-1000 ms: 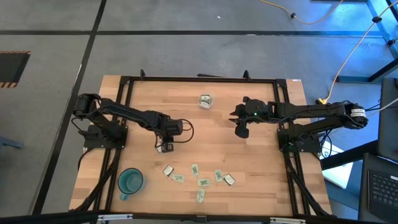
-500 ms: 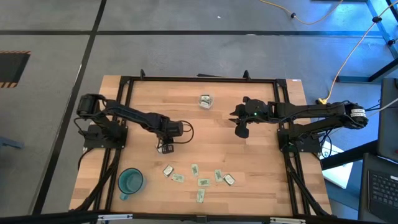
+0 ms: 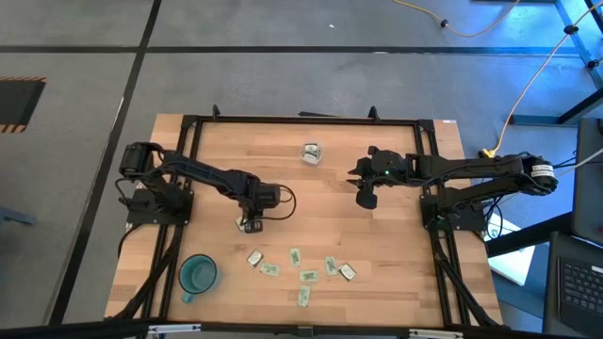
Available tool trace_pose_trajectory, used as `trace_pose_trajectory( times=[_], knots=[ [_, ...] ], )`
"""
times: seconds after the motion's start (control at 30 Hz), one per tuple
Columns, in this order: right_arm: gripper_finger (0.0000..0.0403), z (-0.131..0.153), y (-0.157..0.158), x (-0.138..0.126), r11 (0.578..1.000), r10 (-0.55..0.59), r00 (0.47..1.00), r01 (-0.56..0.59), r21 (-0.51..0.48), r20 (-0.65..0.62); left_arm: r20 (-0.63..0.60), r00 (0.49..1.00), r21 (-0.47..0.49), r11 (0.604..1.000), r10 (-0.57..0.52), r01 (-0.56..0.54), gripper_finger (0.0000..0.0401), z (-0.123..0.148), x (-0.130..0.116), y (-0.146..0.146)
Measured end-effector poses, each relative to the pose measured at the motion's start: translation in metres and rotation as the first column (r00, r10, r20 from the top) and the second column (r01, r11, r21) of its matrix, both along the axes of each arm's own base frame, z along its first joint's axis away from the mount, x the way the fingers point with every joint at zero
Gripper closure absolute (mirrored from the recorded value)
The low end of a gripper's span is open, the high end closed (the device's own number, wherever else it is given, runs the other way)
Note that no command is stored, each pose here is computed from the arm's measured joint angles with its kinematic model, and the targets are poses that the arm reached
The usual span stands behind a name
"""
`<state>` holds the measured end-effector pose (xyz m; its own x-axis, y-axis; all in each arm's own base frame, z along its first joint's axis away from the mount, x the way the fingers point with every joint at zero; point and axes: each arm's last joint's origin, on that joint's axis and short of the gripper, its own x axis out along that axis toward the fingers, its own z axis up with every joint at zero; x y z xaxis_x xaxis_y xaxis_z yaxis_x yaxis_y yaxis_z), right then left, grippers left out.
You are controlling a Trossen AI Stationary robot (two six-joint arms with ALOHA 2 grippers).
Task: Pick and place items into bin
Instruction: Put the light green stevia packet into the transparent bin
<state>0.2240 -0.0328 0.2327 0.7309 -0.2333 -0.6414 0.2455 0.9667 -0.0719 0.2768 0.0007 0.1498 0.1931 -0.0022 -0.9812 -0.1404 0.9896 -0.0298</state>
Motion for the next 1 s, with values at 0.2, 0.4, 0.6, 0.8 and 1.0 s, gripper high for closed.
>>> trace_pose_trajectory(
  times=[0.2, 0.4, 0.6, 0.8, 1.0],
  knots=[
    [0.028, 0.0, 0.0, 0.0, 1.0, 0.002, 1.0, -0.002, -0.002, -0.001, 0.113, 0.993, -0.038, 0.999, 0.011, -0.007, 0.0398, 0.033, 0.02, 0.012],
    [0.028, 0.0, 0.0, 0.0, 1.0, 0.003, 1.0, -0.003, -0.003, -0.001, 0.337, 0.941, 0.013, 1.0, -0.016, 0.013, 0.0397, 0.07, 0.047, 0.039],
    [0.028, 0.0, 0.0, 0.0, 1.0, 0.004, 1.0, -0.004, -0.003, -0.001, 0.485, 0.874, 0.063, 0.998, -0.023, -0.009, 0.0397, 0.101, 0.06, 0.079],
    [0.028, 0.0, 0.0, 0.0, 1.0, 0.006, 1.0, -0.006, -0.006, -0.002, 0.597, 0.802, 0.021, 0.999, 0.009, -0.027, 0.0398, 0.114, 0.06, 0.116],
    [0.028, 0.0, 0.0, 0.0, 1.0, 0.02, 1.0, -0.02, -0.023, -0.005, 0.666, 0.745, -0.008, 0.999, 0.03, -0.033, 0.0398, 0.114, 0.062, 0.142]
  ],
)
